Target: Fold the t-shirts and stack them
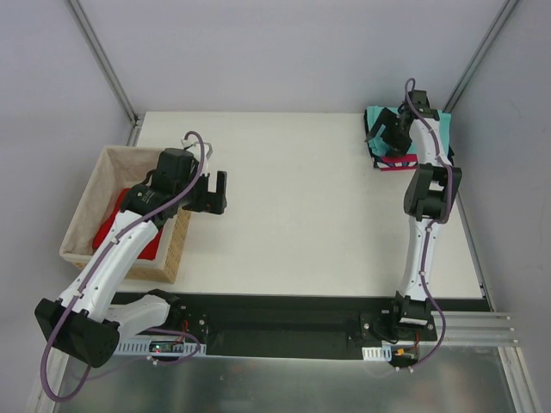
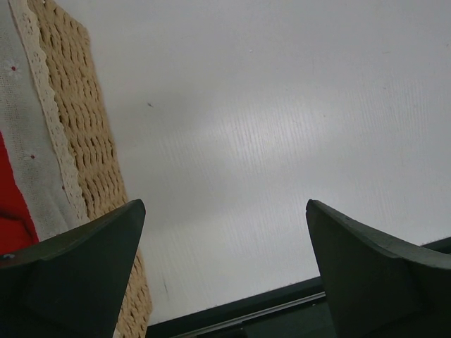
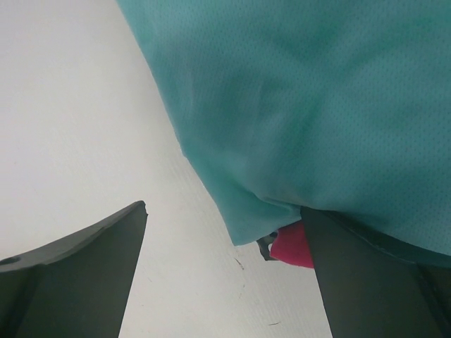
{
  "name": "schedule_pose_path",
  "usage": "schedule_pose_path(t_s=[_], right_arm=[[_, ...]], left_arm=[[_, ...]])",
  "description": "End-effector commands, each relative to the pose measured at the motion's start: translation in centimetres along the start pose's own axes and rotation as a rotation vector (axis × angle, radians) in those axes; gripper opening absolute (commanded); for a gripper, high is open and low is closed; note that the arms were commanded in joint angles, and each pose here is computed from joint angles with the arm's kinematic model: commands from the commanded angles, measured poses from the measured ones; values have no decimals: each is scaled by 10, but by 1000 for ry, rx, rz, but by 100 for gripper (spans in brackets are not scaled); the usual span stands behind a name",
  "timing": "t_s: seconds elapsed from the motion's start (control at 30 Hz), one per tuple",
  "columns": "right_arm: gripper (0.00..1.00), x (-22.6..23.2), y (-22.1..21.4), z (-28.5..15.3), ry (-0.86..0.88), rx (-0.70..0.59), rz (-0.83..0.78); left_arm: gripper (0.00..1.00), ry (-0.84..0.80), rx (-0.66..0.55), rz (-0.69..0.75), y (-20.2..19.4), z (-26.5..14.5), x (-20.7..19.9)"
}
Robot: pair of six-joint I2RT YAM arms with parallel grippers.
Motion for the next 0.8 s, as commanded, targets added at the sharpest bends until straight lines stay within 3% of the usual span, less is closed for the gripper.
schedule_pose_path(t_s=[0.0,0.07,0.17,0.2,0.27,0.3,0.43,0.53,0.6,0.7,0.77], right_arm=[[96,-9,-1,-10,-32,-26,8],[97,6,2,-35,-41,-69,-42],[97,39,10,-102,-55,-194,-136],[97,50,12,-141,-68,-263,-159],[97,74,2,-177,-59,-324,-220],[97,88,-2,-216,-33,-407,-243],[97,117,-53,-264,55,-460,-301],[97,137,-89,-293,164,-524,-327],[97,140,-116,-283,168,-495,-351],[97,155,-151,-280,196,-474,-416],[97,165,-170,-279,226,-451,-450]], left_arm=[[99,11,-53,11,12,-10,-4],[99,70,-106,-12,15,-18,0],[99,103,-191,-8,26,-35,2],[99,90,-205,-6,28,-41,0],[99,94,-243,-29,35,-54,-1],[99,106,-261,-44,38,-60,0],[99,214,-307,-87,48,-72,10],[99,307,-356,-101,47,-80,21],[99,356,-371,-153,47,-83,34],[99,318,-303,-249,40,-74,43],[99,383,-266,-313,37,-68,55]])
Point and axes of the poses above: each gripper's point midway between its finger pads, its own z axis out along the fingers, its own x axis along the line the jaws close on, y = z × x, the point moved 9 cm from there along -z, back along the fingers, and after that the axes turned 13 degrees about -z, right-handed, at the moved point
